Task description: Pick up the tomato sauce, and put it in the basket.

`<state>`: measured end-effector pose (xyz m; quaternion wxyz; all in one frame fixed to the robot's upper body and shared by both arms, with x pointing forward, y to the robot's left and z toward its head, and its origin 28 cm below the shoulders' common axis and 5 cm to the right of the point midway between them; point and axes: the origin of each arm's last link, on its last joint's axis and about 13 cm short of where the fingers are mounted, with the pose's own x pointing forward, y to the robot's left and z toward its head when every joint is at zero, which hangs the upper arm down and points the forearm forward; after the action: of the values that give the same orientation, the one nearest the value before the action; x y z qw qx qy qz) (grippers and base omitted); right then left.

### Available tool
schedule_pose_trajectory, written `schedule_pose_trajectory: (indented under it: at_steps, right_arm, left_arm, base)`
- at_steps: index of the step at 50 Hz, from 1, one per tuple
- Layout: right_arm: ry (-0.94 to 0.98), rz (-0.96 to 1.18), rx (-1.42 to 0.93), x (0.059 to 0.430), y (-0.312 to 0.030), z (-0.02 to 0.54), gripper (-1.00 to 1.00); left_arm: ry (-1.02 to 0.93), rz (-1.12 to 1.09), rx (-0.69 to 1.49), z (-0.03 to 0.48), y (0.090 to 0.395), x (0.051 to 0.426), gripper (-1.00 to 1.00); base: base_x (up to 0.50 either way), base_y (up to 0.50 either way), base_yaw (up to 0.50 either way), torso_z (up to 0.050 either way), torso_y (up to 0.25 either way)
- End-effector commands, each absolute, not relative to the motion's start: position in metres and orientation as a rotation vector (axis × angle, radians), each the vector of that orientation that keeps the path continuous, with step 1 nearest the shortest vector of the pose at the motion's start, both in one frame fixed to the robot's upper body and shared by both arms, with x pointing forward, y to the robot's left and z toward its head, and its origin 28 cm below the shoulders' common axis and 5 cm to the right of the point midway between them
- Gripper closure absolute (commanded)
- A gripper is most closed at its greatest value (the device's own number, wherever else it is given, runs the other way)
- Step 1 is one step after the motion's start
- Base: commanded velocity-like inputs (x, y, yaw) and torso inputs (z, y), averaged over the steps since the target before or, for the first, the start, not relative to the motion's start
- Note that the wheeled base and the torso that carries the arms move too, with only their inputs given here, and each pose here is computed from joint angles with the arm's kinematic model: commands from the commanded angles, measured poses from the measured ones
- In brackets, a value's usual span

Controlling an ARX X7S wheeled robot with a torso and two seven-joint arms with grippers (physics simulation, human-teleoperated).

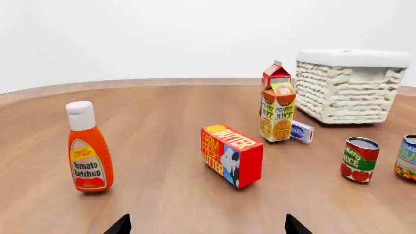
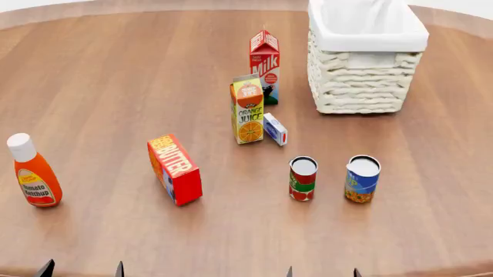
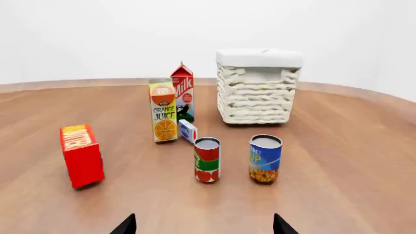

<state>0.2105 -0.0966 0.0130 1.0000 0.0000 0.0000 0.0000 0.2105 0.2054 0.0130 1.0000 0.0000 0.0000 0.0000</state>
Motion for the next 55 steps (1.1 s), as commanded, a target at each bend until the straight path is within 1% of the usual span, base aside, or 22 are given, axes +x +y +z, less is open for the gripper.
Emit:
schedule_pose_trajectory:
  at_steps: [1,2,4,17,22,26,33,55]
  right_arm:
    - [-0.072,0.009,-0.015,0.193,-0.094,0.028,-1.0]
    - [-0.173,0.01,-0.008,0.189,-0.094,0.054,-1.0]
    - [-0.228,0.008,-0.015,0.183,-0.093,0.068,-1.0]
    - [-0.392,0.012,-0.013,0.151,-0.092,0.114,-1.0]
    - [-0.429,0.008,-0.005,0.144,-0.093,0.123,-1.0]
    - [-0.462,0.0,-0.014,0.138,-0.093,0.131,-1.0]
    - [-0.461,-0.005,-0.009,0.14,-0.094,0.132,-1.0]
    - [-0.467,0.006,-0.009,0.139,-0.094,0.132,-1.0]
  left_arm:
    - [-0.018,-0.01,-0.014,0.027,0.207,0.196,-1.0]
    - [-0.133,-0.014,0.001,0.054,0.205,0.192,-1.0]
    - [-0.175,-0.015,0.02,0.065,0.204,0.186,-1.0]
    - [-0.341,-0.018,0.038,0.111,0.203,0.153,-1.0]
    - [-0.401,0.001,0.038,0.127,0.205,0.141,-1.0]
    - [-0.425,0.001,0.041,0.132,0.205,0.136,-1.0]
    - [-0.43,0.007,0.054,0.131,0.205,0.137,-1.0]
    - [-0.417,0.0,0.062,0.13,0.203,0.138,-1.0]
  base:
    - [0.0,0.0,0.0,0.0,0.0]
    - [0.0,0.0,0.0,0.0,0.0]
    - [0.0,0.0,0.0,0.0,0.0]
    - [0.0,0.0,0.0,0.0,0.0]
    - [0.0,0.0,0.0,0.0,0.0]
    - [0.0,0.0,0.0,0.0,0.0]
    - [0.0,0.0,0.0,0.0,0.0]
    - [0.5,-0.02,0.0,0.0,0.0]
